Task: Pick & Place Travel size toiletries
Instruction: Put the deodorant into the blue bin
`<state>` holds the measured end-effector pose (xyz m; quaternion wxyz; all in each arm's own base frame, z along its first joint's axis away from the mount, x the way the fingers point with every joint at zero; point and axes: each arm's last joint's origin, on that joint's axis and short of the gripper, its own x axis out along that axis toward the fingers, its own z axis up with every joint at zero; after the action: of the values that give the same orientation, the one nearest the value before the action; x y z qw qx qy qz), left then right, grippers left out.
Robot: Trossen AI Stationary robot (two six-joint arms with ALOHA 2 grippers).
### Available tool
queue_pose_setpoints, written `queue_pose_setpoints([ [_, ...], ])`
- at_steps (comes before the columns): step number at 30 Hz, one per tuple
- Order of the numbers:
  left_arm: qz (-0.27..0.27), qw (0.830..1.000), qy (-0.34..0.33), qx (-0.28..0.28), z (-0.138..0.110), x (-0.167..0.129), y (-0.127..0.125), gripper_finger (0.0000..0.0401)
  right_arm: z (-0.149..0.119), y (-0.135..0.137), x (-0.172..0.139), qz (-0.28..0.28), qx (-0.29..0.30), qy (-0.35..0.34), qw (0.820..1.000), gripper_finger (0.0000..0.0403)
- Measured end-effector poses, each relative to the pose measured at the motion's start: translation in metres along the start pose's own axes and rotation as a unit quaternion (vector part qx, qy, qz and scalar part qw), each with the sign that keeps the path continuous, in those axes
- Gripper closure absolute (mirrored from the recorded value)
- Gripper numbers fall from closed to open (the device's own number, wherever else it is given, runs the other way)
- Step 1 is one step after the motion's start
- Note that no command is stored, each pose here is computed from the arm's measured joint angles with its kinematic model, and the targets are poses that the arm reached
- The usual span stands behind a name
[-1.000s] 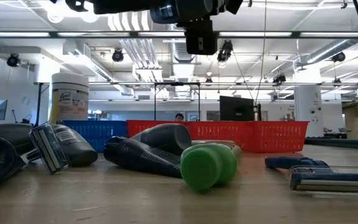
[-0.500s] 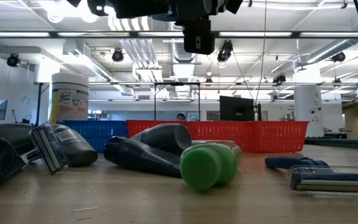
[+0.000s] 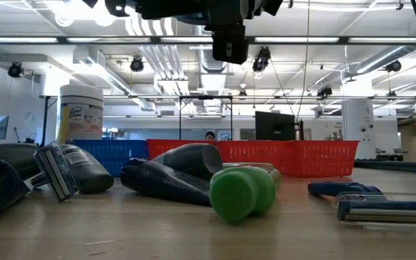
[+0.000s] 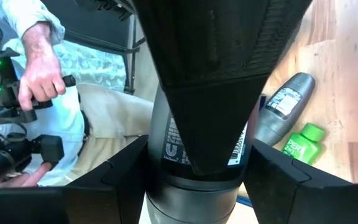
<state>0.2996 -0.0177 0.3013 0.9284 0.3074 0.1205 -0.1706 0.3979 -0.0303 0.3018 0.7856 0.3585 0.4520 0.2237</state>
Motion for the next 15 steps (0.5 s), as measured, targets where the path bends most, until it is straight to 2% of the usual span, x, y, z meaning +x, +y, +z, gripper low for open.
queue_pose_setpoints([
  [4,-0.004,1.000,0.006,-0.002,-0.0013,-0.0001,-0.0004,0.0238,0.0012,-0.0033,-0.0033,-0.004,0.003,-0.004,1.000,0.0177],
  [15,-0.015,0.998,0.055,-0.016,-0.0056,-0.0080,-0.0052,0.0258,0.0023,-0.0056,-0.0061,-0.013,0.017,-0.011,1.000,0.0082],
])
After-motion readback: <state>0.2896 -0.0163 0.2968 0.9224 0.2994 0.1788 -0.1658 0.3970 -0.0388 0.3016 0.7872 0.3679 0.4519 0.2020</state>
